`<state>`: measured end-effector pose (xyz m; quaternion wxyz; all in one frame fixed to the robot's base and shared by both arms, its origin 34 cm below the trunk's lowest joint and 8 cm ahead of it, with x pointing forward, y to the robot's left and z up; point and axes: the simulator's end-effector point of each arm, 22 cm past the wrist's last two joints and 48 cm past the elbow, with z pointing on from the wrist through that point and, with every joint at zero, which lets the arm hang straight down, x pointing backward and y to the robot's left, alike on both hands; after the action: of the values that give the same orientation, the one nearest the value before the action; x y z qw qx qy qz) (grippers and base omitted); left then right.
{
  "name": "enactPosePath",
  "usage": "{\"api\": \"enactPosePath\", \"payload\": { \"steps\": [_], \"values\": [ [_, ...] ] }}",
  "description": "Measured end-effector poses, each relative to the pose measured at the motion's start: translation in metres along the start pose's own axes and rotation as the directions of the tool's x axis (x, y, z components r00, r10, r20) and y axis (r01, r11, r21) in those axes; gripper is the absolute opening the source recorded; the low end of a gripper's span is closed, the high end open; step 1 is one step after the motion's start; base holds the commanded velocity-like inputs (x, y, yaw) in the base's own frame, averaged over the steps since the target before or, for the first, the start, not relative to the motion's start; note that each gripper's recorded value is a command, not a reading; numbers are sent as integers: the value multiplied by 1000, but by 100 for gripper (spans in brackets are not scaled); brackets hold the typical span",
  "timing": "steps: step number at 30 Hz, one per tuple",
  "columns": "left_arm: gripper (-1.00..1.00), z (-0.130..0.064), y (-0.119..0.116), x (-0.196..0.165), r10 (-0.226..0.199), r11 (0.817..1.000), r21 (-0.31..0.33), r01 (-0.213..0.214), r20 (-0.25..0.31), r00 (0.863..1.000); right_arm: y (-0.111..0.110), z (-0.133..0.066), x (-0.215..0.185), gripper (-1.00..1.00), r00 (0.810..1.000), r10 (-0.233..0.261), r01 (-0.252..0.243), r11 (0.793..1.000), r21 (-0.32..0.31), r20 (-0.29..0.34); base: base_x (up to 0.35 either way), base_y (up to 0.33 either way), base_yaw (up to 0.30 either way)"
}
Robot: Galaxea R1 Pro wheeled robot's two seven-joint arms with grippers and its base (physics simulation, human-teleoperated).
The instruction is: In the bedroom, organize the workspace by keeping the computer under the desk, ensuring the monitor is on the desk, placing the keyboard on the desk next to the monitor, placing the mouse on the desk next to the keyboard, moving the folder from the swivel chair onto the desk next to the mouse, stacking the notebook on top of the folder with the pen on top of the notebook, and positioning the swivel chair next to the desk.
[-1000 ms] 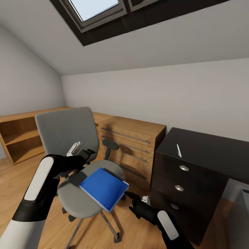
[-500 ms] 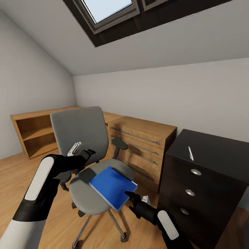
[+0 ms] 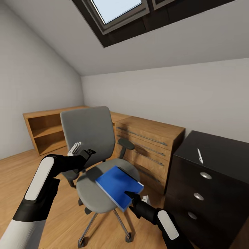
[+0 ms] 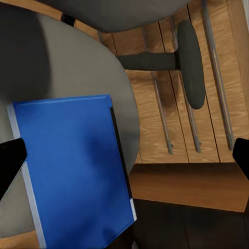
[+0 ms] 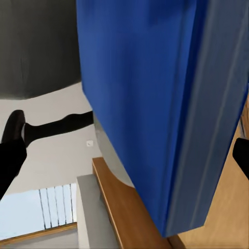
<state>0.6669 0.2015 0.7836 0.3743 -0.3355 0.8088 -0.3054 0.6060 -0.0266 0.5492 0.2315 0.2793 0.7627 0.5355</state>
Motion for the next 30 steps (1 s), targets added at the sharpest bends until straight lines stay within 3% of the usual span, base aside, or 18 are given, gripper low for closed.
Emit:
{"api": "enactPosePath", "payload": {
  "steps": [18,19,30],
  "values": [
    [100,0,1,0,1,1000,-1,-1,-1,1000,0,0,-1,100,1000,0,0,1000,-2,3,0,0,16],
    [100,0,1,0,1,1000,-1,-1,-1,1000,0,0,-1,-100,1000,0,0,1000,-2,3,0,0,0],
    [100,0,1,0,1,1000,-2,-1,-1,1000,4,-1,-5,-100,1000,-8,8,1000,-11,8,0,0,0]
  ]
}}
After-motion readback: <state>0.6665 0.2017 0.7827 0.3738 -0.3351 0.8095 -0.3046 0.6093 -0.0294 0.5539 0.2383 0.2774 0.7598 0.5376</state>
